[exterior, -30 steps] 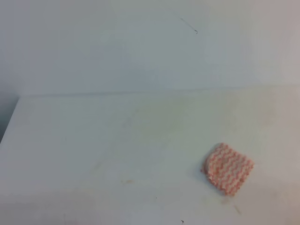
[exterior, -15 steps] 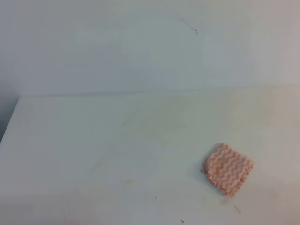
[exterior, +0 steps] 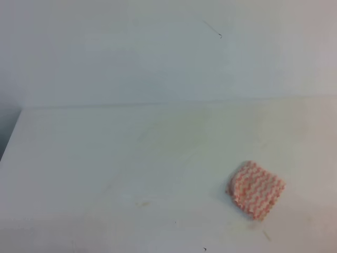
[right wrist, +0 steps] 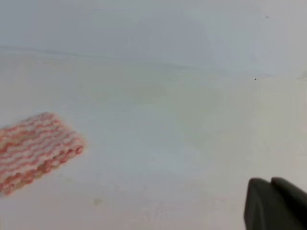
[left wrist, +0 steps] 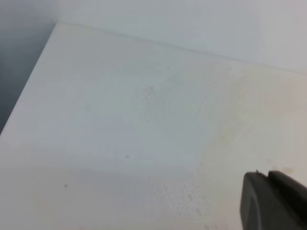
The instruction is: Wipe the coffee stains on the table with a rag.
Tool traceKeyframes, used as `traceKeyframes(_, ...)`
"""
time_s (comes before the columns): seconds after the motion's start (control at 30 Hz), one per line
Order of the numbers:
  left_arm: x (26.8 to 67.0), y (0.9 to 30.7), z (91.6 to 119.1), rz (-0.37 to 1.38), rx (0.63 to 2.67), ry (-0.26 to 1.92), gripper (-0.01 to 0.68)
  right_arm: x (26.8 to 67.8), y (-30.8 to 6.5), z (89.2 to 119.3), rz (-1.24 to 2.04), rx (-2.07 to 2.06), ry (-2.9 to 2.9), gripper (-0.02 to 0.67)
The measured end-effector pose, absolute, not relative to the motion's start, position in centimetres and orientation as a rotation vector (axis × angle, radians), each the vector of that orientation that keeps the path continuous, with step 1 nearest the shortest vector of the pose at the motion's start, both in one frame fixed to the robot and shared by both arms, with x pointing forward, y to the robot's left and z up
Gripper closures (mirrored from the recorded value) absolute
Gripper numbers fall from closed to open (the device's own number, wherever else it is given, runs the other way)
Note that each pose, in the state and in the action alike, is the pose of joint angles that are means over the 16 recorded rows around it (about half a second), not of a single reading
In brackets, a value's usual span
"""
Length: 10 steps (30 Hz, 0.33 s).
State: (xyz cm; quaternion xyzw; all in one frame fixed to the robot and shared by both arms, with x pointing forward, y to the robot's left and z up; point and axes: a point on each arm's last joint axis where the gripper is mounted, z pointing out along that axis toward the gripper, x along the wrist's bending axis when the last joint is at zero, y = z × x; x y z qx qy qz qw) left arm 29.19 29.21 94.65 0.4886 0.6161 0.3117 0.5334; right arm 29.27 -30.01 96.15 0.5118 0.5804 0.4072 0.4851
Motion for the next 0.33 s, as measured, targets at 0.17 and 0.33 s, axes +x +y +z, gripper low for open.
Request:
traceKeyframes(0.17, 29.19, 29.21, 94.65, 0.743, 1.165, 1.469, 0.672, 29.28, -30.01, 96.14, 0.991, 1.246, 1.413, 0.652)
traceKeyframes(0.33, 29.19, 29.21, 94.65, 0.743, 1.165, 1.469, 0.672, 29.28, -30.01, 96.14, 0.991, 1.247, 1.414, 0.652)
